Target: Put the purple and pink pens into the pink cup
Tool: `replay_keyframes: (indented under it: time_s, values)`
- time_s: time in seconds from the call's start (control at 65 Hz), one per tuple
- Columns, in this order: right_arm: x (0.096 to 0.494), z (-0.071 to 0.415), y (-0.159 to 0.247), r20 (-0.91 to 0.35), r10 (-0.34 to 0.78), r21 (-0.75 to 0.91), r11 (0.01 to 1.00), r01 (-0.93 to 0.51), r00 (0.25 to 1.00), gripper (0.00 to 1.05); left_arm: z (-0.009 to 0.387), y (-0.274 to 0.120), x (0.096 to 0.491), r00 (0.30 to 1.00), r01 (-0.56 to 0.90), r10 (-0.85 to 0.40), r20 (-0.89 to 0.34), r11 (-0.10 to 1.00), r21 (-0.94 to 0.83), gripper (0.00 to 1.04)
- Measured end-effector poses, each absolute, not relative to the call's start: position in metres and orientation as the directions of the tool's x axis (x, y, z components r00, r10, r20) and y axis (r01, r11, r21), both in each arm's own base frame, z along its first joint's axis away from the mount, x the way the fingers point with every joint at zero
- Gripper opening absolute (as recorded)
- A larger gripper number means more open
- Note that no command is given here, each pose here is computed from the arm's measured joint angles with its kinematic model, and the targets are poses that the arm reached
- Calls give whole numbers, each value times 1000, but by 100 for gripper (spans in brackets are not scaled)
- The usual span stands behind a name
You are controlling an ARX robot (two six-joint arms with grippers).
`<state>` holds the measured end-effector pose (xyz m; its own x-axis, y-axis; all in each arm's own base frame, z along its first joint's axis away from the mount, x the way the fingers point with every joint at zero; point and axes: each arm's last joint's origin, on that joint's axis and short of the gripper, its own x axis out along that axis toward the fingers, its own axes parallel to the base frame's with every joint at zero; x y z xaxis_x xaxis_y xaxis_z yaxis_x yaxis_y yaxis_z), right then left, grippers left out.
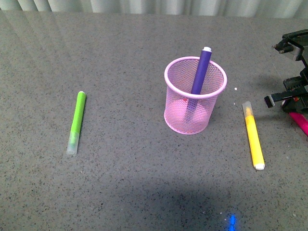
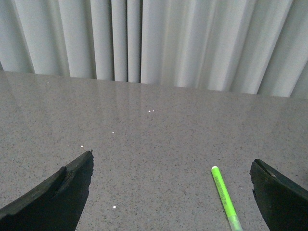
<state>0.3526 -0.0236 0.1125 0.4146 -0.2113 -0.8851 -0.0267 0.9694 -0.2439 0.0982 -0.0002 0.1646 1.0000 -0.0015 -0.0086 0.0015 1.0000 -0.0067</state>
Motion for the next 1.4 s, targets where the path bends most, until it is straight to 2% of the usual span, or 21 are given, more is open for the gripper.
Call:
replay_keyframes:
  time_s: [0.246,0.369,0.539,0.708,0.939,1.401]
  values:
    - [353,126,-27,-862,-212,-233,972,12,461,8,165,0,98,1000,1,-2,-9,1000,-7,97]
    - [357,158,-30,-787,-196,-194,979,66,585,8,165,0,98,1000,1,-2,-9,1000,-7,97]
    - [354,235,-19,-577,-167,-114,986,124,800,8,165,0,98,1000,2,-2,-9,1000,-7,97]
    - [338,287,9,-381,-127,2,990,138,916,8,165,0,98,1000,1,-2,-9,1000,-7,97]
    - [332,298,46,-254,-130,175,969,177,958,8,165,0,98,1000,1,-2,-9,1000,-7,97]
    - [324,250,110,-309,-75,394,897,200,948,8,165,0,98,1000,2,-2,-9,1000,-7,97]
